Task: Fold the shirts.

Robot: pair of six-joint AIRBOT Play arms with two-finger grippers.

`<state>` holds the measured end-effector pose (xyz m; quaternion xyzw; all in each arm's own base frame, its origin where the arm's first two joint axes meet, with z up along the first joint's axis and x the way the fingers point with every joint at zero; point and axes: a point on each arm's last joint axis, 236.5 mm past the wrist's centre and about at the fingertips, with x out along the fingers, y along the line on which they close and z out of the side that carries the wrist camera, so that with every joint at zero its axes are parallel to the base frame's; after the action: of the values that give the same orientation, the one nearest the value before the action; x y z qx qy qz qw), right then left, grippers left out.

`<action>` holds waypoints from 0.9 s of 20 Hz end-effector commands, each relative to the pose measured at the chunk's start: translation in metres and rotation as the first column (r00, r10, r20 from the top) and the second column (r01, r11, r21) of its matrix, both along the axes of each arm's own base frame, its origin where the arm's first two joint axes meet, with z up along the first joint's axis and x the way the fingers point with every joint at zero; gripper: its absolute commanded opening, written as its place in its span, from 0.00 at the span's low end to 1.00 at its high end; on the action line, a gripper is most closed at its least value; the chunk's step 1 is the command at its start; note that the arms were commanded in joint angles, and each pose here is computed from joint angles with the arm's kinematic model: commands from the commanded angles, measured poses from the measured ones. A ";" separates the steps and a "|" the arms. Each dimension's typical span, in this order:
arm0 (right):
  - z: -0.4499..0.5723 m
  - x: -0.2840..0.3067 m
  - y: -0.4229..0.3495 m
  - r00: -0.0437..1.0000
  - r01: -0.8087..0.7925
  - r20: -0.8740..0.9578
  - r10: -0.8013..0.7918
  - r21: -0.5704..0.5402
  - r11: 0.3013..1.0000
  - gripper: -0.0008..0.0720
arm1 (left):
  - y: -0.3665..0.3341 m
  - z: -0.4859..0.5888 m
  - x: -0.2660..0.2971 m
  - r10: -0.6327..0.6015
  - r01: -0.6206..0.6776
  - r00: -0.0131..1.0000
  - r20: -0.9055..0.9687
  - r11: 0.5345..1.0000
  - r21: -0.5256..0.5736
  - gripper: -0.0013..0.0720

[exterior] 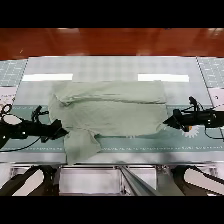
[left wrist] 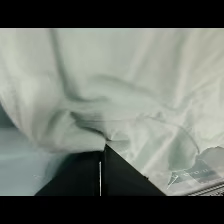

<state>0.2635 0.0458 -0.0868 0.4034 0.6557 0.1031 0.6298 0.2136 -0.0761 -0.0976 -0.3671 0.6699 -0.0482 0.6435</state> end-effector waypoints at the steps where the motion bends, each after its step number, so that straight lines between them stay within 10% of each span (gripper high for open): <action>1: 0.013 0.007 -0.001 0.996 -0.074 0.045 0.075 -0.016 0.997 0.05 | 0.011 0.018 0.028 -0.020 0.017 0.996 0.087 0.999 0.041 0.04; 18: 0.047 0.199 -0.012 0.961 -0.023 0.275 0.035 -0.049 0.999 0.05 | 0.031 0.062 0.252 0.012 -0.015 0.967 0.253 1.000 0.009 0.04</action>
<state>0.4332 0.0307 -0.0395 0.3586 0.5784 0.1509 0.7170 0.4377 -0.0438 -0.0350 -0.3554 0.5752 -0.0752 0.7329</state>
